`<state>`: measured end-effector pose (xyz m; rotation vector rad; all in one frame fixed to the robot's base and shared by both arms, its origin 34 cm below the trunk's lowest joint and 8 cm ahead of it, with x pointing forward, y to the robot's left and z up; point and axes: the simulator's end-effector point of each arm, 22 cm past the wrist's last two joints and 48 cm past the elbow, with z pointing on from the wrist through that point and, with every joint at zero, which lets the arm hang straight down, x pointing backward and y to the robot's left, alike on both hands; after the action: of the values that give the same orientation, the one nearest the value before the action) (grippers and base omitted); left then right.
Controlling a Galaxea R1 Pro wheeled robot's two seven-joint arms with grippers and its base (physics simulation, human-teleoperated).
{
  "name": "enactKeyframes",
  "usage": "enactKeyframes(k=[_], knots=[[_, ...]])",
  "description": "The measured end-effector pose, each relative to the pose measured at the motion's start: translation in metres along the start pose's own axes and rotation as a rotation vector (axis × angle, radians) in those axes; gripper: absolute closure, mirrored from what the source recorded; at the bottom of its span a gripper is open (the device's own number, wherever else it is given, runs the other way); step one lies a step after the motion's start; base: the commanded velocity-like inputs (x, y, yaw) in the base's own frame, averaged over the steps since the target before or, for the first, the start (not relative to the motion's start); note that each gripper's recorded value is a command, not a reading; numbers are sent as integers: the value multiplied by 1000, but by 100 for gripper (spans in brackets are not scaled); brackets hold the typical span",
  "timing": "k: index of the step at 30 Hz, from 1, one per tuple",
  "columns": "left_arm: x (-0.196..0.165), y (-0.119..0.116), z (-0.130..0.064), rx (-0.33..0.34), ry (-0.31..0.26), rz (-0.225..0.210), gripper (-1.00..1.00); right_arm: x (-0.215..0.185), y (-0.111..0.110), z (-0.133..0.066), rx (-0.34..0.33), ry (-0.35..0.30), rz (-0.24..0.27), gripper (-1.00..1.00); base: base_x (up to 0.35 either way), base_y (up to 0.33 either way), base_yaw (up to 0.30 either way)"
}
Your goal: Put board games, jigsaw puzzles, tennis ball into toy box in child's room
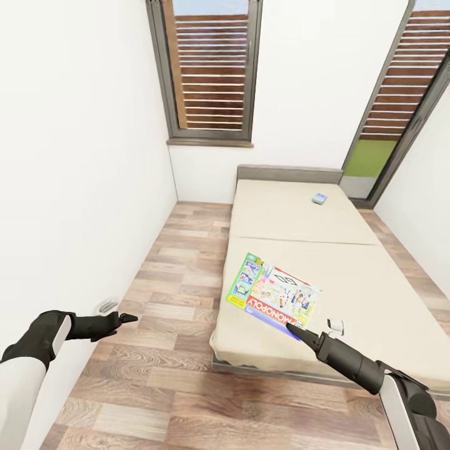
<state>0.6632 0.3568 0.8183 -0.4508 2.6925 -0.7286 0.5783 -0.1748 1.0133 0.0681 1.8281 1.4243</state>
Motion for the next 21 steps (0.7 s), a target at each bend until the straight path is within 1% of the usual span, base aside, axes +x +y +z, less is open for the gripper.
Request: enactKeyframes(k=[10,21], knots=[[-5,-6,-6,6,-14,8,-100,-4,6,-1,-7,-5,-12,100,0,0,0],[-6,-9,-7,9,-18,11,-100,-6,8,-2,-10,-9,-14,100,0,0,0]])
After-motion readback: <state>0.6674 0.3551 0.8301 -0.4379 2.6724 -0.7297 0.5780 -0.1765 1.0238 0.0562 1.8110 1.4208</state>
